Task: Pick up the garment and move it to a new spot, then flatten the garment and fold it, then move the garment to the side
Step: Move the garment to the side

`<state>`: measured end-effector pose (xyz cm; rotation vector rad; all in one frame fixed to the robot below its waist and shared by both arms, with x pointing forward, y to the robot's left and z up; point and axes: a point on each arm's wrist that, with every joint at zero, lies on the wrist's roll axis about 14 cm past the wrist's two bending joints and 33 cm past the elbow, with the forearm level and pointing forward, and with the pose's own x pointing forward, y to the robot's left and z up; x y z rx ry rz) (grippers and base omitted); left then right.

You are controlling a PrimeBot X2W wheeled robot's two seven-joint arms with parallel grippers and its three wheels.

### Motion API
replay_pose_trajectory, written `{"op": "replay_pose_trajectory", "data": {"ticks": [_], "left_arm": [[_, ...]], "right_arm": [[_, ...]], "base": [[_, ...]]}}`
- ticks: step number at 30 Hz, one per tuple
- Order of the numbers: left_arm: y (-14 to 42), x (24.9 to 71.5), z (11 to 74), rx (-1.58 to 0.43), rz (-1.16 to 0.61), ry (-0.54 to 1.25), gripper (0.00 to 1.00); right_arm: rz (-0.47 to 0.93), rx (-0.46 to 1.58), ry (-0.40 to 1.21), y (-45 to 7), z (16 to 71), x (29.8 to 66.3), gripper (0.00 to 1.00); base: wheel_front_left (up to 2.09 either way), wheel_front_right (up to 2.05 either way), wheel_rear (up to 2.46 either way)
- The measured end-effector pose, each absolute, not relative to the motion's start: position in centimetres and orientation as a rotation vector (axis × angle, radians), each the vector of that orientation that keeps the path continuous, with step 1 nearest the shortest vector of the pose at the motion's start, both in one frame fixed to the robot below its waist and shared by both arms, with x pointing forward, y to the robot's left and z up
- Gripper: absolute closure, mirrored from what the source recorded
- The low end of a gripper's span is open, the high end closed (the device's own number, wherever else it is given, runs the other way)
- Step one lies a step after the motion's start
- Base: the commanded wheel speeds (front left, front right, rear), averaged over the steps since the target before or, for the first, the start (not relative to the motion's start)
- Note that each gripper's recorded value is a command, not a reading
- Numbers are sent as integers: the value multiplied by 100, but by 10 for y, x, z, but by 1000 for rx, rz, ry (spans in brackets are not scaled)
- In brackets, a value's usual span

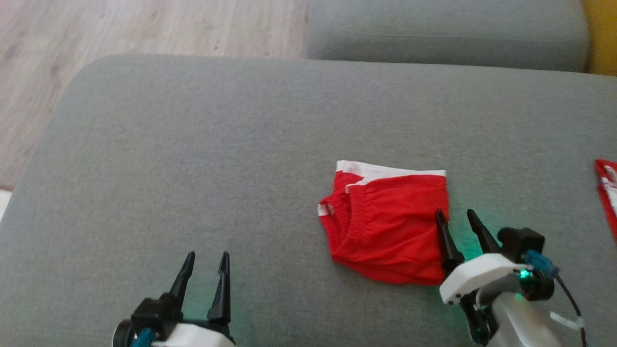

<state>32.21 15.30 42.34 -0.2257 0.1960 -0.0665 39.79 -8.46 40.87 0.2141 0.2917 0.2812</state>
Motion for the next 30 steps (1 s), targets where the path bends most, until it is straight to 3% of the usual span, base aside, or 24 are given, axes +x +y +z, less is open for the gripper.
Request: {"op": "replay_pose_trajectory", "data": {"ticks": [5, 6, 7, 8, 18, 30], "left_arm": [[159, 326, 418, -224, -49, 213, 0], [161, 325, 417, -224, -43, 219, 0], [162, 325, 415, -225, -39, 225, 0], [163, 324, 413, -225, -35, 231, 0], [137, 341, 416, -243, -123, 227, 0], [-6, 365, 440, -288, -576, 207, 0]], "right_arm": [[311, 188, 436, -72, 371, 396, 0], [319, 183, 459, -70, 364, 394, 24], [322, 184, 464, -68, 361, 395, 69], [324, 185, 465, -67, 362, 398, 100], [239, 206, 379, -98, 384, 404, 100], [-12, 234, 260, -189, 411, 361, 100]], "base": [[0, 0, 0], [0, 0, 0], [0, 0, 0], [0, 0, 0], [0, 0, 0], [0, 0, 0]]}}
